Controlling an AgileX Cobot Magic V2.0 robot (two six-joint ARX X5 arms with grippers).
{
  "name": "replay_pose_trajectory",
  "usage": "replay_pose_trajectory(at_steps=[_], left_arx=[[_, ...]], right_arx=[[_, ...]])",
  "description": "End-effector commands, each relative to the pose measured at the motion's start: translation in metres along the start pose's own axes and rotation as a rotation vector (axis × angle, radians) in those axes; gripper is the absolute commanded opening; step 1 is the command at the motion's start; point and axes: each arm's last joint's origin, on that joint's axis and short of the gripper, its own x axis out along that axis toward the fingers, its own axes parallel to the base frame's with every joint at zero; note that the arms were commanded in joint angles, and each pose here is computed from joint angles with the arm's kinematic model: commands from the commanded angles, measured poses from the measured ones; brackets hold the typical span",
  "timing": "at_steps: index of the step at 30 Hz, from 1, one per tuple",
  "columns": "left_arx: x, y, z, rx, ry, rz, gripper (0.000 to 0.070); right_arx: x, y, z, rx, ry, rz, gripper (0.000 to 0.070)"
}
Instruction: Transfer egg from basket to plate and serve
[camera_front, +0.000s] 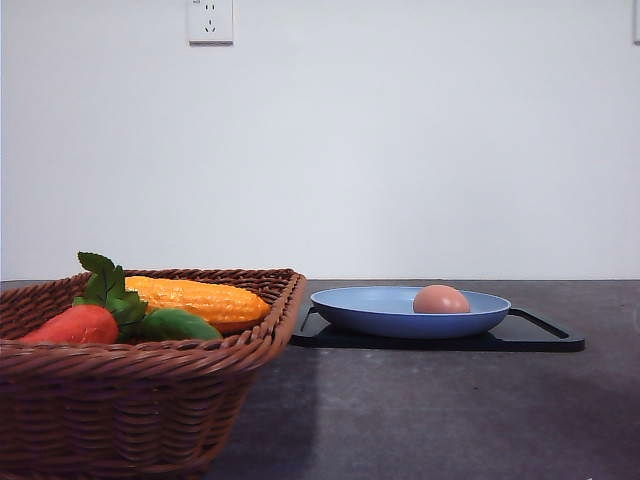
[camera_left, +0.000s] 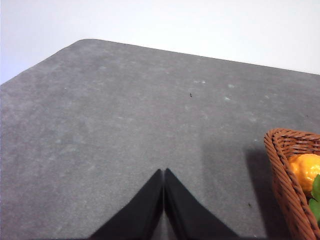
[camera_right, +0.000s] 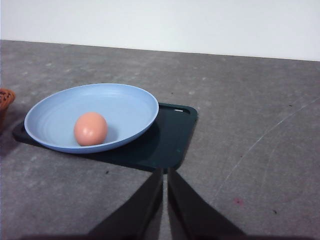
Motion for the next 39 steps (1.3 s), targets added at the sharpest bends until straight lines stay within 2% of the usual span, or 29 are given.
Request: replay_pose_trajectory(at_steps=[1, 3, 39], left_arx=[[0.0021, 0.001, -0.0088, 0.003, 0.037, 0.005, 0.0], [0.0021, 0.001, -0.0087, 0.003, 0.036, 0.005, 0.0], [0.0021, 0.001, -0.0087, 0.003, 0.036, 0.005, 0.0]], right_arx=[[0.0005, -0.0001, -0.0027, 0.035, 0.012, 0.004, 0.0], [0.0005, -0.0002, -0.0027, 0.052, 0.012, 0.002, 0.0], [0.0005, -0.0003, -0.0024, 0.051, 0.008, -0.002, 0.0]])
